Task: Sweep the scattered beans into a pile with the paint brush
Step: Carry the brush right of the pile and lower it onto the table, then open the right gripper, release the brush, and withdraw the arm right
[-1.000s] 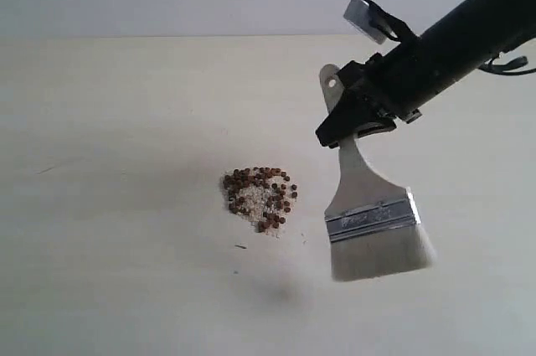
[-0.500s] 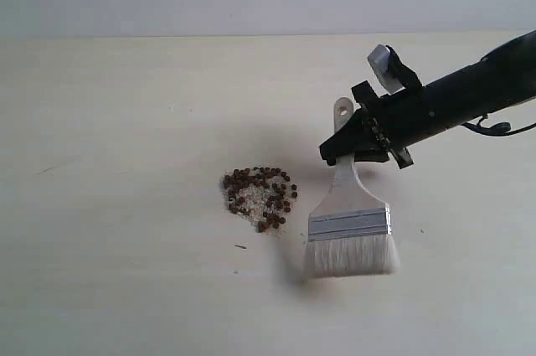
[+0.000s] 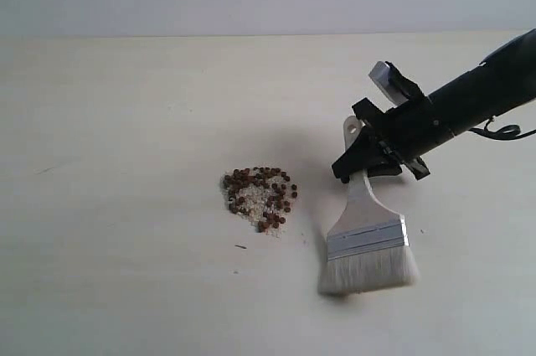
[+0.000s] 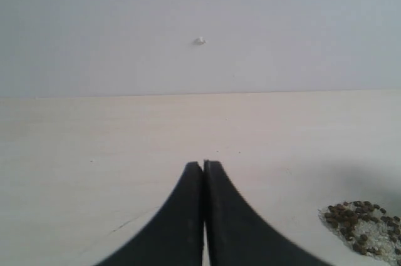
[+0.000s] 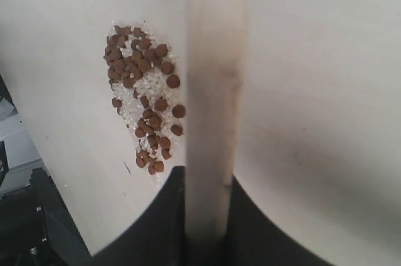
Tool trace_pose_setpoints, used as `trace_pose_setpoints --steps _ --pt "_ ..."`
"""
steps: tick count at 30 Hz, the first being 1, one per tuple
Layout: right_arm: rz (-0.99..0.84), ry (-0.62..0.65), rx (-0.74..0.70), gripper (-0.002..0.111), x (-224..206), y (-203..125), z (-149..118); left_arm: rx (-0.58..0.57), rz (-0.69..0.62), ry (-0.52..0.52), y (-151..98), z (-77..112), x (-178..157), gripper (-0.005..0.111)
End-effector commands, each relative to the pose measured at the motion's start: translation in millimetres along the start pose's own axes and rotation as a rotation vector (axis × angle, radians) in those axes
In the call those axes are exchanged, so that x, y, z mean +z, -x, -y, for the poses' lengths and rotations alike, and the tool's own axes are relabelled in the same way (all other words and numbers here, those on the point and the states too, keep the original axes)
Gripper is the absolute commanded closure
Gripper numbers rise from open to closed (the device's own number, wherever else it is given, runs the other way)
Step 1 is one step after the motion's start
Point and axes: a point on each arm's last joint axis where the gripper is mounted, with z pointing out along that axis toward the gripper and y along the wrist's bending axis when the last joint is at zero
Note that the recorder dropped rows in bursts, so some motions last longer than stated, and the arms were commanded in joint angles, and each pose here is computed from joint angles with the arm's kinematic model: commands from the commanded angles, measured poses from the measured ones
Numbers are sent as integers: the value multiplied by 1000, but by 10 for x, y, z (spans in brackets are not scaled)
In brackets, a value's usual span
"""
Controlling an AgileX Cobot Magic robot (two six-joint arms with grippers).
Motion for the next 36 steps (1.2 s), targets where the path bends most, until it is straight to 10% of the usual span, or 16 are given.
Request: trace_pose_setpoints --steps 1,23,36 --pt "-4 -18 -9 108 5 -8 23 5 2 1 -5 -1 -4 107" --pt "153 -207 -57 71 -138 128 40 5 2 1 -5 -1 -4 107" --pt "503 -571 -186 87 -882 225 -426 5 2 1 -5 -1 -4 107"
